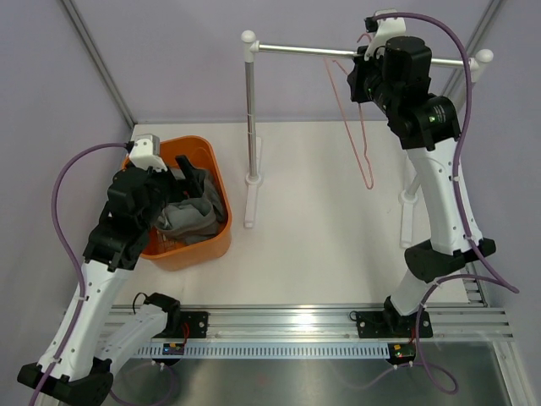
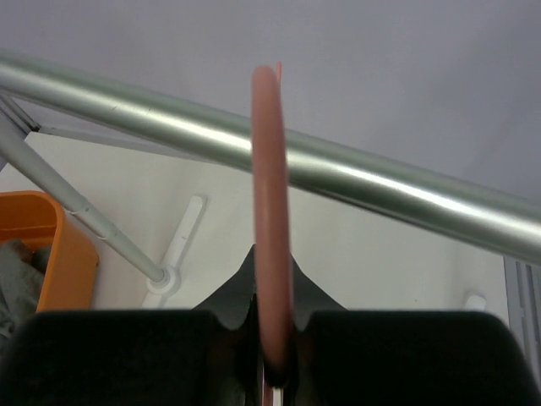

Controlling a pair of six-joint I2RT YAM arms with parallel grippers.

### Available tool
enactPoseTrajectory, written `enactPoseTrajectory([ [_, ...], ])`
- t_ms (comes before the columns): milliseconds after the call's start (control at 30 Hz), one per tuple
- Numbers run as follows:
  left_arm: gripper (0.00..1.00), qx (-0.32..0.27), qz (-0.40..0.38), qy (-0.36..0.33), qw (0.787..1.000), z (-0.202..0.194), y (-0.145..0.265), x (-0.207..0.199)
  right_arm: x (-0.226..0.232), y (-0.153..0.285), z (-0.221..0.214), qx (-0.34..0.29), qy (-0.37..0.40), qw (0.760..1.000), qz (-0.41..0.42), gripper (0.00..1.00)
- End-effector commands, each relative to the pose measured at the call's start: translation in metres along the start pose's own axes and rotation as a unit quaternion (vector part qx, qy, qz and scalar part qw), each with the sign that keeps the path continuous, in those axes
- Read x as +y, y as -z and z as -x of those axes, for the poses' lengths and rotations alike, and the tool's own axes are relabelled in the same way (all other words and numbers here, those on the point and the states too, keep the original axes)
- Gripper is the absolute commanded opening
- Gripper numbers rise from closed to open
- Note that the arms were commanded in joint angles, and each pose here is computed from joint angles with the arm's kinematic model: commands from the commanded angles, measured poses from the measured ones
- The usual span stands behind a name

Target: Remove the shorts from the hanger

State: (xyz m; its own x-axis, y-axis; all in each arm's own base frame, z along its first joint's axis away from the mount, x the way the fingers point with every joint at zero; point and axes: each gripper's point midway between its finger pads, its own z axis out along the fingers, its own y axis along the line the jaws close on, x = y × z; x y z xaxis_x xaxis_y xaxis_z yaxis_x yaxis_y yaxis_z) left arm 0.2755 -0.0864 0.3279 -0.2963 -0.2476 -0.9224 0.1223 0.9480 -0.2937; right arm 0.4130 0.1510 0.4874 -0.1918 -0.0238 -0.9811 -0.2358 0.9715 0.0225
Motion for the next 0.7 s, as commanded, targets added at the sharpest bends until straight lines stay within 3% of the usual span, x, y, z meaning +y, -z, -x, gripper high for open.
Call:
enactPoseTrajectory([
  [0,0.99,-0.033,-0.020,-0.015,0.999,0.024,0.009,-0.008,-0.005,-0.009,0.007,-0.006,-0.001,1.000,-0.002,0.00],
  [667,0.99,-0.030,-0.022,-0.016,0.999,0.017,0.008,-0.007,-0.019,-0.032,-0.031,0.047,-0.028,0.998,-0.022,0.00],
])
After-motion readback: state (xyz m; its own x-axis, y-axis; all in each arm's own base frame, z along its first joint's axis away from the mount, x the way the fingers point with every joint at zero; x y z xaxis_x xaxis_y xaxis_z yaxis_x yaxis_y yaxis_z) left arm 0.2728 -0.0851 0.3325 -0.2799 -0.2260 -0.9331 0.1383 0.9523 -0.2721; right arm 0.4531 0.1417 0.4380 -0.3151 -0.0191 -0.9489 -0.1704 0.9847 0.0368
